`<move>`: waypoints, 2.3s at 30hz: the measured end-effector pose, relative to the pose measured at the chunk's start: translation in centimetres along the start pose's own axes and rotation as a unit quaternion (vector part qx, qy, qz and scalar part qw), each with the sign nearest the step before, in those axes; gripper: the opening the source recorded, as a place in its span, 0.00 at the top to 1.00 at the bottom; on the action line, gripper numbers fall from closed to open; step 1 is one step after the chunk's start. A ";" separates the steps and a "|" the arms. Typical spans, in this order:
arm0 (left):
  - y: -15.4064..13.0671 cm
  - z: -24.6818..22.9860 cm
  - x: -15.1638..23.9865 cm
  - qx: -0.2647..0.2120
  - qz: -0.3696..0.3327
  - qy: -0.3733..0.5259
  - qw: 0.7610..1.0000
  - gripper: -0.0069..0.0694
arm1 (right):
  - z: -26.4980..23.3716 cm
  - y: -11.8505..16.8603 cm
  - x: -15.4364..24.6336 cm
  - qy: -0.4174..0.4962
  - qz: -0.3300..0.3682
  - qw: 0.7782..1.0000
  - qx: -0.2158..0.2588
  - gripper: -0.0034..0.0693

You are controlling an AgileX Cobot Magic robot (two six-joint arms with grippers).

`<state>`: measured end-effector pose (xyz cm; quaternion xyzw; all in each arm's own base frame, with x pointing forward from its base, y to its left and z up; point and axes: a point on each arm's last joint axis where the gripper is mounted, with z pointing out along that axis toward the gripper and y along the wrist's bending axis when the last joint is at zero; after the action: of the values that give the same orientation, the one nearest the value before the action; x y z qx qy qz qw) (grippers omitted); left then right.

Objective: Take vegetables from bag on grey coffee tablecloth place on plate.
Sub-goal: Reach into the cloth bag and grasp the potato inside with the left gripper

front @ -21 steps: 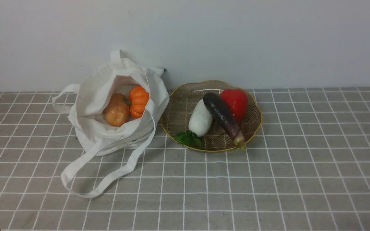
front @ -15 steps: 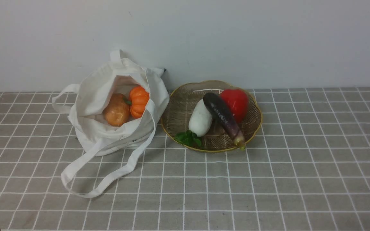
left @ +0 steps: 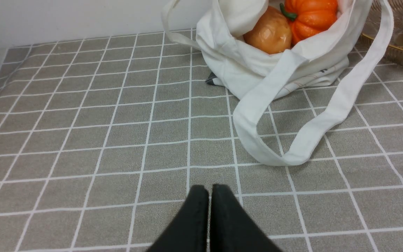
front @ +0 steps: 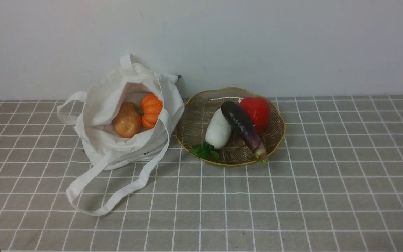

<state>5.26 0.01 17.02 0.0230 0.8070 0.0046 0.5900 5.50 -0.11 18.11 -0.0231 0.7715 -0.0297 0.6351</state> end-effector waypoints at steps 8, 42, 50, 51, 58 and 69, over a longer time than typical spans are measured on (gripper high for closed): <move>0.0 0.0 0.0 0.000 0.000 0.000 1.000 0.92 | 0.0 0.0 0.0 0.000 0.000 1.000 0.000 0.97; -2.6 -0.4 -0.9 0.148 -0.592 0.047 0.791 0.92 | 0.0 0.0 0.0 0.000 0.000 1.000 0.000 0.97; -2.6 -0.6 -1.7 0.169 -0.612 0.023 0.772 0.92 | 0.0 0.0 0.0 0.000 0.000 1.000 0.000 0.97; -2.7 -1.1 -2.6 0.179 -0.554 0.011 0.813 0.92 | 0.0 0.0 0.0 0.000 0.000 1.000 0.000 0.97; -3.3 -3.8 -11.6 0.213 -0.339 0.012 0.917 0.92 | 0.0 0.0 0.0 0.000 0.000 1.000 0.000 0.97; -4.1 9.0 -18.3 0.198 -0.161 0.333 0.908 0.92 | 0.0 0.0 0.0 0.000 0.000 1.000 0.000 0.97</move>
<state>19.19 -5.01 31.54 0.0062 0.9335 -0.2434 0.2632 5.50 -0.11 18.11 -0.0228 0.7716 -0.0295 0.6351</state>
